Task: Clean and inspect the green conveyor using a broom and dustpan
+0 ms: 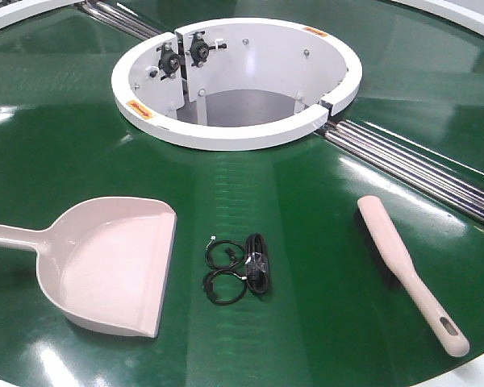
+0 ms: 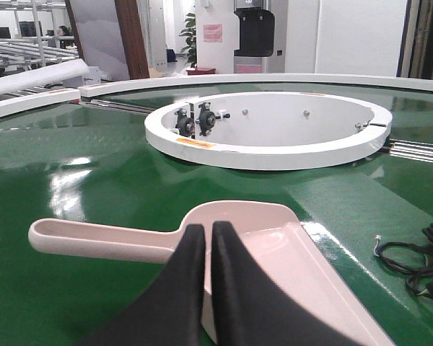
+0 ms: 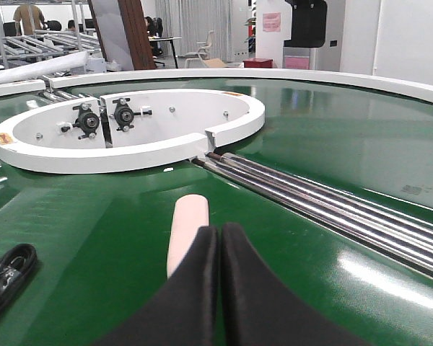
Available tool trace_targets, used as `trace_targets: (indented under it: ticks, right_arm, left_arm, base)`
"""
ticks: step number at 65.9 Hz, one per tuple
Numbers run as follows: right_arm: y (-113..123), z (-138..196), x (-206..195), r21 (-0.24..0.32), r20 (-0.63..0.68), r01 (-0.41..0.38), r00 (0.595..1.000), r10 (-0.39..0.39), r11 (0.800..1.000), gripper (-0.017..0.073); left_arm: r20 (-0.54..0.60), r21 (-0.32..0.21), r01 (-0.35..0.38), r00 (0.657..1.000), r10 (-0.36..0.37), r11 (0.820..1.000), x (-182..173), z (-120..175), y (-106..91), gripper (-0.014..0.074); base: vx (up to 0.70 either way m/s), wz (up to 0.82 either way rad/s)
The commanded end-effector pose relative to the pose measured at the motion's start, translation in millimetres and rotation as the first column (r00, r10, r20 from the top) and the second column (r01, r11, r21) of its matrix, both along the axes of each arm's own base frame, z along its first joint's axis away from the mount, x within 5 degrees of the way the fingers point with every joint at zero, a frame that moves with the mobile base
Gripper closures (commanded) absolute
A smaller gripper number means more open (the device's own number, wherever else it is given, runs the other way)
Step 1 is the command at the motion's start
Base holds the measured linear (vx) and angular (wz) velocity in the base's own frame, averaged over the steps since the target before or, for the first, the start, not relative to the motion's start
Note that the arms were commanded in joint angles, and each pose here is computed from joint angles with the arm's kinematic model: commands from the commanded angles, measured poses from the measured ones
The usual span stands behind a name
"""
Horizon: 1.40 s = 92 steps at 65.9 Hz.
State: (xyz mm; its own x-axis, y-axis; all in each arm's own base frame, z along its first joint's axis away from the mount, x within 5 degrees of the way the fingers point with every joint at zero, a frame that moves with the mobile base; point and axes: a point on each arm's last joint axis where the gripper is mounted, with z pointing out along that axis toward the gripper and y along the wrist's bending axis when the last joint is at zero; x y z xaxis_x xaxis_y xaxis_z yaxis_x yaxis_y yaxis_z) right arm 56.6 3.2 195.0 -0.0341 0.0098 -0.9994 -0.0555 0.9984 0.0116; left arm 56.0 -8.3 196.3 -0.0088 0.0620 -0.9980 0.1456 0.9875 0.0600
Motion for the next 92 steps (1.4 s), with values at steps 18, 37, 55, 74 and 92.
trace_targets:
  ticks: [18,37,55,74,92]
  right_arm:
    - [-0.3,6.4,-0.7,0.005,0.086,0.004,0.996,-0.004,1.0,0.0568]
    - [-0.3,6.4,-0.7,0.005,0.086,0.004,0.996,-0.004,1.0,0.0568]
    - [-0.3,6.4,-0.7,0.005,0.086,0.004,0.996,-0.004,1.0,0.0568]
    - [-0.3,6.4,-0.7,0.005,0.086,0.004,0.996,-0.004,1.0,0.0568]
    - [-0.3,6.4,-0.7,0.005,0.086,0.004,0.996,-0.004,1.0,0.0568]
  left_arm:
    - [0.073,-0.019,-0.004,0.997,0.005,1.0,-0.7,3.8,0.5,0.06]
    - [0.073,-0.019,-0.004,0.997,0.005,1.0,-0.7,3.8,0.5,0.06]
    - [0.073,-0.019,-0.004,0.997,0.005,1.0,-0.7,3.8,0.5,0.06]
    - [0.196,-0.035,-0.006,0.98,0.013,0.999,-2.0,15.6,1.2,0.06]
    - [0.354,-0.071,0.004,0.935,0.022,0.997,-11.0,97.5,2.6,0.06]
  base:
    - [0.0,0.0]
    - [0.0,0.0]
    - [0.0,0.0]
    - [0.0,0.0]
    - [0.0,0.0]
